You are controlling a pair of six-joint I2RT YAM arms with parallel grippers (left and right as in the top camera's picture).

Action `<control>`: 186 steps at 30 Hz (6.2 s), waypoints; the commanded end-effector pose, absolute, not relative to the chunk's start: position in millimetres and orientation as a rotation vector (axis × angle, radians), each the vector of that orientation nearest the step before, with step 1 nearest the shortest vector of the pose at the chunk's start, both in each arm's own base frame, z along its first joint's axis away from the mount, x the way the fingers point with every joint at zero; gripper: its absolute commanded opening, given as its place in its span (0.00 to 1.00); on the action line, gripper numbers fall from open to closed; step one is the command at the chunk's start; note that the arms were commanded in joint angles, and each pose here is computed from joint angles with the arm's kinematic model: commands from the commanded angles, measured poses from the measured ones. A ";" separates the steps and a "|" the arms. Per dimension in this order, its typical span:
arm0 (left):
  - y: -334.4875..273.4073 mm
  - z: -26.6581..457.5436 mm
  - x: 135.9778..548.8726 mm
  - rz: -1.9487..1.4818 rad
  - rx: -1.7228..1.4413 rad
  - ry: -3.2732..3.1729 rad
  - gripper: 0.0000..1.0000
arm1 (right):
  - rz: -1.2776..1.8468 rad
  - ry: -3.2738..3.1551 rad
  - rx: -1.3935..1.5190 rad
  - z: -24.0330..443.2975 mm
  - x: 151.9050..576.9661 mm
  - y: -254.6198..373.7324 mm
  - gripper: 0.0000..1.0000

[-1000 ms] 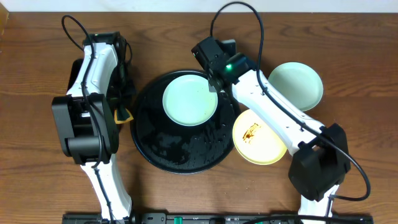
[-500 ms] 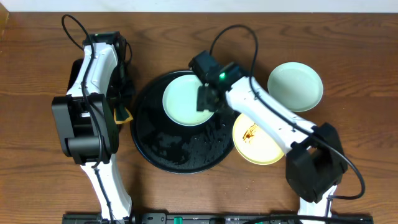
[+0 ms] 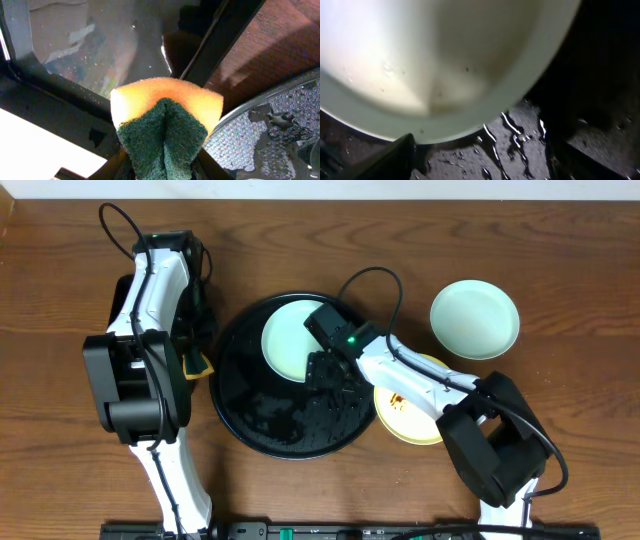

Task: Clean dirty plates on tray and stack at the side
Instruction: 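Tilt the white plate up by its rim with the right gripper, then lift the white plate and carry it right onto the light-blue plate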

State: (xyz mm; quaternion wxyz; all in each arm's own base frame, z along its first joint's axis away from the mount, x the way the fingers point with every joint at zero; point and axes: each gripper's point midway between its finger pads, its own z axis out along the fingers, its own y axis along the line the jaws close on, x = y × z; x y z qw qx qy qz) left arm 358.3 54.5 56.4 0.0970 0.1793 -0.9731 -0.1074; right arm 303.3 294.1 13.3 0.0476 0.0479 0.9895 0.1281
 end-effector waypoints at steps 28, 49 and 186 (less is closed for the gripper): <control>56.5 73.7 359.4 -0.330 0.514 -2.912 0.38 | 0.245 2.810 0.481 -15.8 332.6 260.8 0.05; 55.0 74.0 357.0 -0.321 0.512 -2.902 0.38 | -0.117 2.631 0.136 64.7 394.4 221.5 0.02; 115.7 143.3 359.4 -0.094 0.908 -3.086 0.08 | -0.752 2.706 0.367 99.4 409.8 5.0 0.02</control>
